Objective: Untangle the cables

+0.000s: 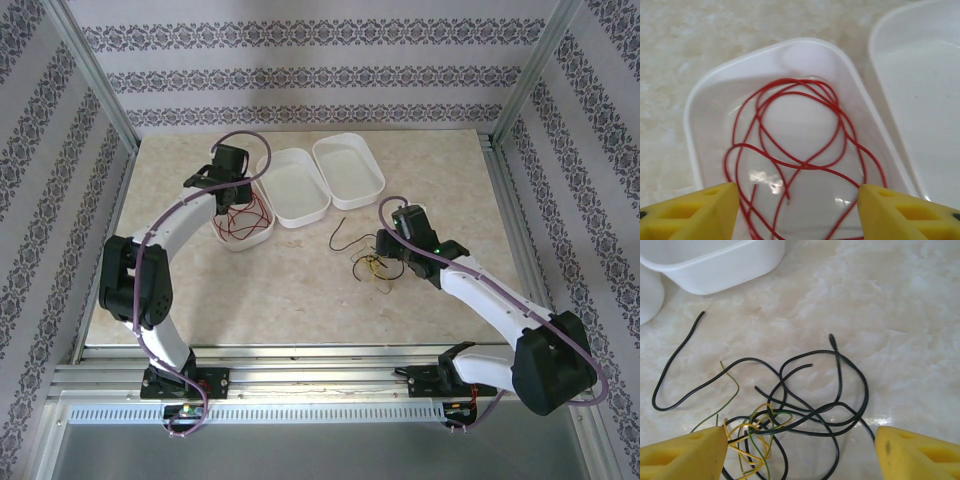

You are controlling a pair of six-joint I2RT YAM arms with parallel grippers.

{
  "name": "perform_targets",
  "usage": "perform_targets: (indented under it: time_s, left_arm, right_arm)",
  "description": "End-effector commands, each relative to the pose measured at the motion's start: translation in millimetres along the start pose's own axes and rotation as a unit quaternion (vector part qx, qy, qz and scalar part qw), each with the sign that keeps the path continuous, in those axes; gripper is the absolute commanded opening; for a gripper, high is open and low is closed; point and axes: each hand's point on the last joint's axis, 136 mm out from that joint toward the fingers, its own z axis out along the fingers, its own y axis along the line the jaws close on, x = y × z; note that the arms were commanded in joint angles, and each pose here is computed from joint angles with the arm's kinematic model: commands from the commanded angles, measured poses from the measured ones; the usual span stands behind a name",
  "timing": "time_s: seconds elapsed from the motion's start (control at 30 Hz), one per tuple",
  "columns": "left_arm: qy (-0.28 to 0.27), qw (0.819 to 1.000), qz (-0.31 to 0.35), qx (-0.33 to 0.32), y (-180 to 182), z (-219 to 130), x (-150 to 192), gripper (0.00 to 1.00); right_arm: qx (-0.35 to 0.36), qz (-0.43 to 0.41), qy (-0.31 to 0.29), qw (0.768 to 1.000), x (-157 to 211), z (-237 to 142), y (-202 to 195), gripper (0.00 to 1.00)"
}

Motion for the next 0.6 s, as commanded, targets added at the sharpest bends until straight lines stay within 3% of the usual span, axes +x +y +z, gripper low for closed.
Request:
perform_targets:
  time_s: [0.0,0.13,0.23,0.37,0.5,0.57]
  left_arm:
    - [-0.036,0.998,0.020,0.042,-33,-31,-12,0.66]
    - [-0.080,0.989,0.056,0.113,-85,-55,-18,0.68]
    - [-0.109,0.964,0.107,0.216,-144,-70,-11,0.72]
    - [-0.111,0.910,0.216,0.335,-214,-78,24,0.72]
    - [-0.063,0.859,0.339,0.379,-264,-65,72,0.73]
    - [-0.034,0.843,0.363,0.397,-279,-59,89,0.73]
  right_arm:
    - [0.006,0.030,0.008,1.000,6,-6,-14,0.78]
    - [-0.003,0.075,0.021,0.997,11,-8,-28,0.73]
    - [-0.013,0.112,0.041,0.993,17,-7,-37,0.71]
    - [-0.023,0.141,0.059,0.988,24,-5,-43,0.71]
    - [-0.028,0.151,0.064,0.986,27,-6,-45,0.71]
    - [-0.029,0.153,0.066,0.986,28,-6,-45,0.70]
